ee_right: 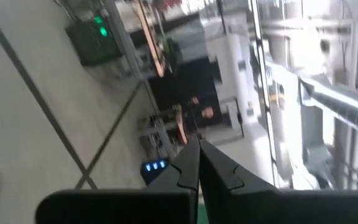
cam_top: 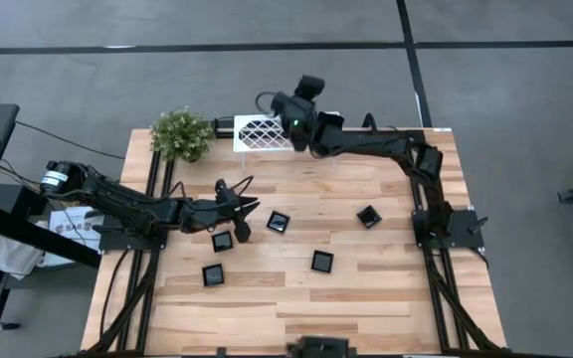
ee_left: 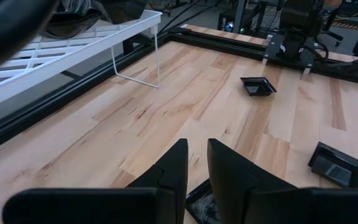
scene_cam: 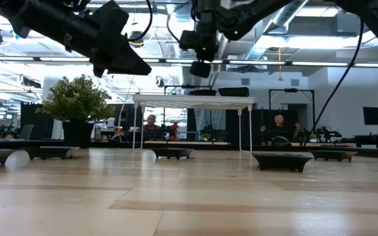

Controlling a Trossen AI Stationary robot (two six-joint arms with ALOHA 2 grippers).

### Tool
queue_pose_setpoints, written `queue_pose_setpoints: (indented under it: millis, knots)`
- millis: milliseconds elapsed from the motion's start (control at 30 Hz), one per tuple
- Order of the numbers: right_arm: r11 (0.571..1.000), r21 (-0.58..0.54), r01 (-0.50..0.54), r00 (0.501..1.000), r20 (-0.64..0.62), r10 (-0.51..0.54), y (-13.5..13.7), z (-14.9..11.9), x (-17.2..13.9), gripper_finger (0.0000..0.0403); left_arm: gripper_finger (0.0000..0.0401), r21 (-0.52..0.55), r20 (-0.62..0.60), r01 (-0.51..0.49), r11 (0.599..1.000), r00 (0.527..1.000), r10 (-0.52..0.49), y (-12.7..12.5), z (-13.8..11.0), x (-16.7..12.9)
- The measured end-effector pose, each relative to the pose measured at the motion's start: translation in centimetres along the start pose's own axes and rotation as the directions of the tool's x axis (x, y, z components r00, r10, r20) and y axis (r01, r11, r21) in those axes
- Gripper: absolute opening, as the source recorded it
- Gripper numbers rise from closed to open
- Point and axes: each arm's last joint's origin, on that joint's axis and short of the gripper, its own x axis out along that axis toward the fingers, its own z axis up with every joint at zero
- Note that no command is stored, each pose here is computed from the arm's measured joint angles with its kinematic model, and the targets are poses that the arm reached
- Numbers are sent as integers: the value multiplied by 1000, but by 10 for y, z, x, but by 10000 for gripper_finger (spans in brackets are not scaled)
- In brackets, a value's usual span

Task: Pick & Place Mini shaped plates
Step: Stack the black leaf-shaped plate on top of the black leaf-shaped plate on the shelf

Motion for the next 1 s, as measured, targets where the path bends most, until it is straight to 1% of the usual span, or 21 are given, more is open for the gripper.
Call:
queue_pose_setpoints:
  millis: [67, 233, 333, 467, 533, 667, 833, 933, 1000]
  knots:
    - [1000, 6, 15, 999, -38, -15, -2, -7, 17, 1, 63, -1, 6, 8, 1000, 1000, -8, -2, 0, -1]
    - [992, 107, 69, 990, -133, -54, -10, -25, 56, 1, 63, -7, 22, 21, 1000, 1000, -21, -4, 2, -2]
    - [987, 125, 104, 977, -197, -78, -14, -37, 78, 1, 63, -13, 37, 22, 1000, 999, -22, -4, 3, -2]
    - [961, 229, 153, 965, -245, -95, -18, -50, 98, 1, 63, -8, 83, 19, 1000, 996, -19, -2, 9, -1]
    - [948, 267, 171, 961, -258, -101, -19, -54, 103, 1, 63, -2, 94, 17, 1000, 995, -17, -2, 11, 0]
    - [938, 299, 176, 954, -288, -87, -14, -59, 107, 1, 63, 34, 100, 11, 999, 995, -15, -1, 11, 0]
    - [910, 403, 95, 973, -229, 0, 0, -59, 102, 1, 63, 37, 99, 10, 999, 995, -14, -1, 11, 0]
    - [899, 429, 84, 975, -222, 15, 2, -59, 101, 1, 63, 37, 98, 10, 999, 995, -14, -1, 11, 0]
    - [900, 428, 86, 974, -226, 15, 2, -60, 102, 1, 63, 37, 98, 10, 999, 995, -14, -1, 11, 0]
